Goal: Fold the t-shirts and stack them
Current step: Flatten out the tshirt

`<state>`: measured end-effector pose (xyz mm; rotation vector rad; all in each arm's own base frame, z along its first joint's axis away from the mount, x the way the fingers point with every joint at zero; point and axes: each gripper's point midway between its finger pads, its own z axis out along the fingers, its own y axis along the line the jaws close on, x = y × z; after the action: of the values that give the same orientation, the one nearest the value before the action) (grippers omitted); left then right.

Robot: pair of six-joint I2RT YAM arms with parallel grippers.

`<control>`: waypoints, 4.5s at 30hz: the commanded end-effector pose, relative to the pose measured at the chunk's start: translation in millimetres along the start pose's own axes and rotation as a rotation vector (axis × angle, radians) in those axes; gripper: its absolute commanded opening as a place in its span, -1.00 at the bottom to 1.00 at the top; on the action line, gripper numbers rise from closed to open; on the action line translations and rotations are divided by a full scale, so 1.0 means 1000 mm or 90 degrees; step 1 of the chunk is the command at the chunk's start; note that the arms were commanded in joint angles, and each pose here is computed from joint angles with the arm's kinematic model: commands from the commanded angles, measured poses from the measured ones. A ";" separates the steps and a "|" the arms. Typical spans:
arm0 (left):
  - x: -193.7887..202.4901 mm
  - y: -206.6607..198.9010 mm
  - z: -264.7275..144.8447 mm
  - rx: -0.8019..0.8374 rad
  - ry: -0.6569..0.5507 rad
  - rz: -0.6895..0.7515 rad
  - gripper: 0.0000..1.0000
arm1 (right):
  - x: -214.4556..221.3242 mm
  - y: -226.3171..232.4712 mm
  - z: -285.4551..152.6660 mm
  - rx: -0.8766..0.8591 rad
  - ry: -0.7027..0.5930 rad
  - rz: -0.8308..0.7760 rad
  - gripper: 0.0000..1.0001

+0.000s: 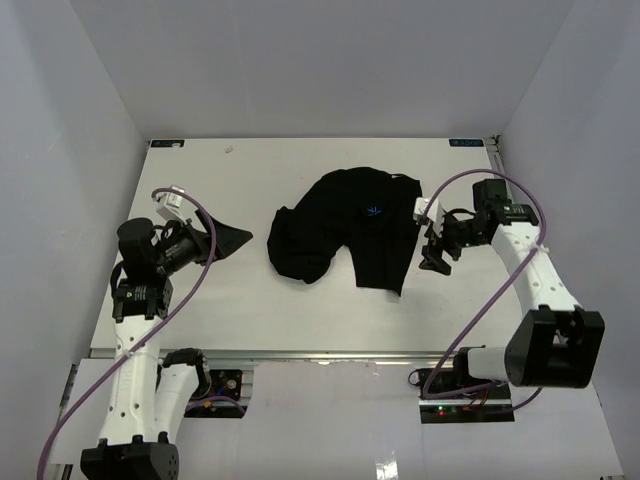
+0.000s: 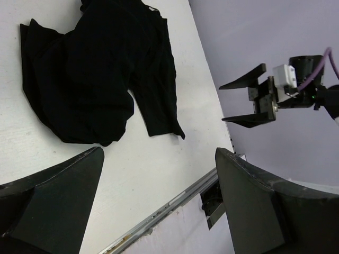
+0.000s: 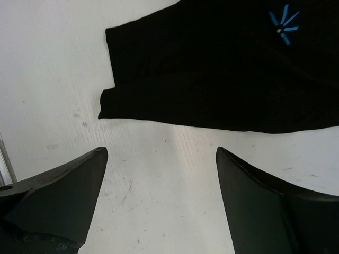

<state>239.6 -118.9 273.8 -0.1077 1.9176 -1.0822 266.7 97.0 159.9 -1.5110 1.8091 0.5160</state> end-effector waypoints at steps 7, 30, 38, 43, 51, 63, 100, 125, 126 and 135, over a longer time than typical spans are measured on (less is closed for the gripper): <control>-0.003 -0.002 0.001 0.005 0.004 0.003 0.96 | 0.030 -0.070 0.036 0.042 0.058 0.194 0.54; -0.007 0.012 0.012 -0.023 0.019 -0.037 0.96 | 0.088 -0.110 0.095 0.223 0.078 0.598 0.24; -0.007 0.016 0.015 -0.030 0.022 -0.046 0.96 | 0.104 -0.102 0.112 0.214 0.090 0.634 0.23; -0.007 0.016 0.016 -0.028 0.027 -0.050 0.96 | 0.104 -0.096 0.120 0.204 0.094 0.630 0.24; -0.007 0.016 0.015 -0.027 0.027 -0.053 0.96 | 0.110 -0.072 0.134 0.185 0.113 0.633 0.23; -0.004 0.013 0.012 -0.025 0.024 -0.056 0.96 | 0.122 -0.051 0.133 0.208 0.151 0.645 0.13; -0.001 0.009 0.008 -0.023 0.021 -0.057 0.96 | 0.130 -0.031 0.136 0.224 0.147 0.702 -0.62; 0.024 0.011 0.004 0.000 0.025 -0.110 0.96 | 0.004 -0.068 0.038 0.185 -0.113 0.474 -0.87; 0.025 0.012 0.005 0.000 0.026 -0.111 0.96 | 0.008 -0.074 0.030 0.201 -0.117 0.478 -0.87; 0.048 0.020 0.025 -0.014 0.075 -0.139 0.96 | 0.004 -0.100 -0.007 0.263 -0.139 0.461 -0.87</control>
<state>233.6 -135.0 227.7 -0.2909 2.0452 -1.2341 351.9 70.1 145.5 -0.4429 2.1705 0.5928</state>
